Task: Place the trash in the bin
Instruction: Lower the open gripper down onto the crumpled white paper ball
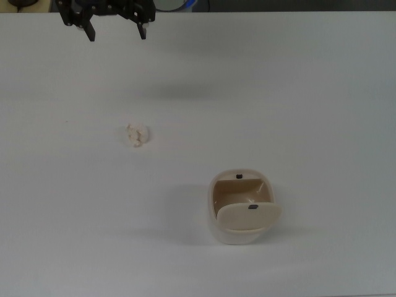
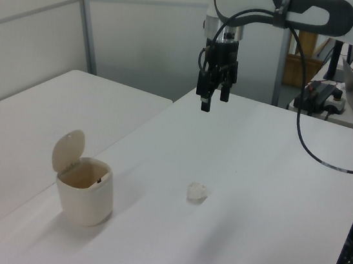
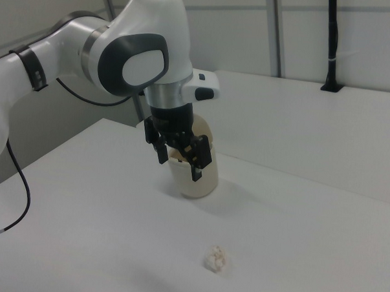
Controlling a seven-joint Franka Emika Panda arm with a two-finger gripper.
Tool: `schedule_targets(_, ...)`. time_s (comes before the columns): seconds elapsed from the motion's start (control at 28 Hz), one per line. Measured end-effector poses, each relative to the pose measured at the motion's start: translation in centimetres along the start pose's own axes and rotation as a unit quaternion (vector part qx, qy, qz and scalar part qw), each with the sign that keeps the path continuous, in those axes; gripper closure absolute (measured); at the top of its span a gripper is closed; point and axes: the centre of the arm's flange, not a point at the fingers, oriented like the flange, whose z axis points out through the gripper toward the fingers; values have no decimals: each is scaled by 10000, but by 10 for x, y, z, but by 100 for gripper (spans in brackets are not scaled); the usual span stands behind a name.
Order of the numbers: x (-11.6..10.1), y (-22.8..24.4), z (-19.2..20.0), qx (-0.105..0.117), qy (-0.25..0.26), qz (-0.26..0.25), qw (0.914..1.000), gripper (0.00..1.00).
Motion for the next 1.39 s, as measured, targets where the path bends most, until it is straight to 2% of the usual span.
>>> schedule_targets(0.32, 5, 3, 5, -76, 85, 8, 9999, 0)
schedule_targets(0.61, 11, 5, 38, -236, 24, -6, 9997, 0)
schedule_targets(0.75, 16, 9, 61, -354, 94, 15, 9993, 0)
schedule_targets(0.93, 19, 11, 101, -612, 92, -63, 9981, 0)
schedule_targets(1.14, 21, 3, 172, -972, 67, -179, 9951, 0)
schedule_targets(1.39, 32, 1, 223, -1138, 11, -160, 9934, 0)
